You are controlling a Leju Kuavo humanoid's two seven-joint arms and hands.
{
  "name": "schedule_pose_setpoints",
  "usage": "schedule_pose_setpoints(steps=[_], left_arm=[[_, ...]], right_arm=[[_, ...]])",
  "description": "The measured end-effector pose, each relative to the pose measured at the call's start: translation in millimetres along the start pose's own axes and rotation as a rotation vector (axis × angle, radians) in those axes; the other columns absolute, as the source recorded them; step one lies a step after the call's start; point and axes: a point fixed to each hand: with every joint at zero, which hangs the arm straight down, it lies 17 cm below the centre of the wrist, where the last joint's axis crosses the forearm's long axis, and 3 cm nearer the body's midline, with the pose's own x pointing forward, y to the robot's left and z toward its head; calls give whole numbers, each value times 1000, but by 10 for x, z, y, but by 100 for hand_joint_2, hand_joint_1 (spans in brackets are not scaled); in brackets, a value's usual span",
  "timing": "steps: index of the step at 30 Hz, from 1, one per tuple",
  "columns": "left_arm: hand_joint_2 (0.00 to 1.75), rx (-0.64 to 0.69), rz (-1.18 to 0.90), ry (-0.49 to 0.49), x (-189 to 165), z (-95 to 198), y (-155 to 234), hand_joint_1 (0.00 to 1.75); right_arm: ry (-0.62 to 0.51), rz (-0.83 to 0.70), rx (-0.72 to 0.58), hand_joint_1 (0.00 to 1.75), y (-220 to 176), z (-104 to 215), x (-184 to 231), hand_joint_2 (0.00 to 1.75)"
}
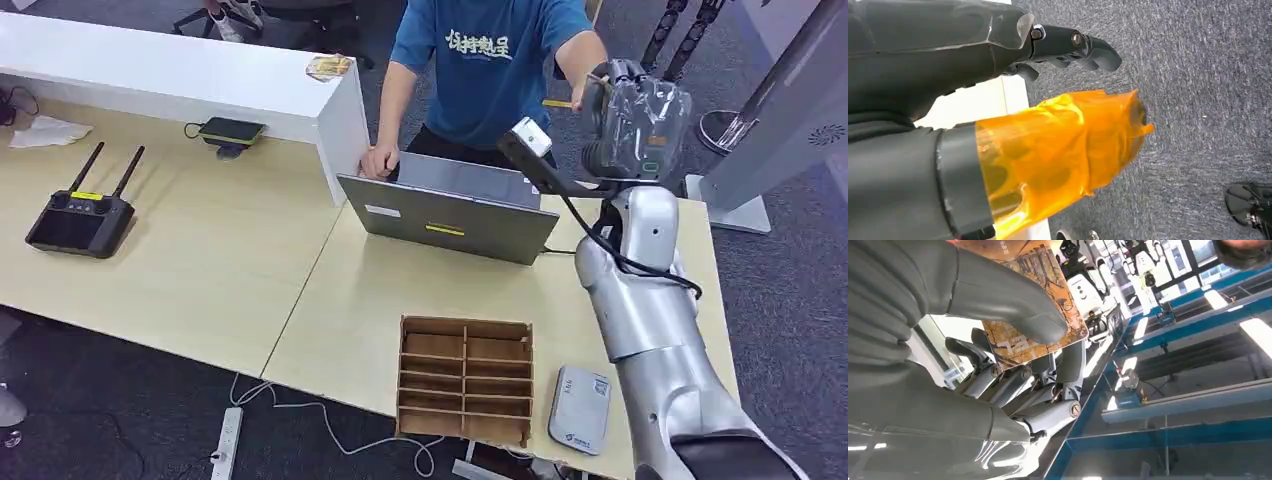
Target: Pass the card to the sensor for recognition and then transmit it.
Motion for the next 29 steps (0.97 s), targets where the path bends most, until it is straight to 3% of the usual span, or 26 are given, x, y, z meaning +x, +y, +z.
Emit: schedule_pose_setpoints(steps=[1, 2, 21, 24, 29], left_arm=[[0, 0, 0, 0, 0, 0, 0, 0], [0, 0, 0, 0, 0, 0, 0, 0], [0, 0, 0, 1, -1, 0, 1, 0], [0, 0, 3, 0, 2, -1, -6, 0], [0, -7, 20, -6, 17, -9, -61, 0]], right_arm=[[0, 0, 1, 66, 4, 2, -1, 175], [0, 0, 1, 0, 4, 2, -1, 175], [-32, 23, -43, 0, -153, -69, 71, 175], [-40, -41, -54, 0, -188, -40, 100, 175], [-24, -279, -109, 0, -311, 107, 195, 175]])
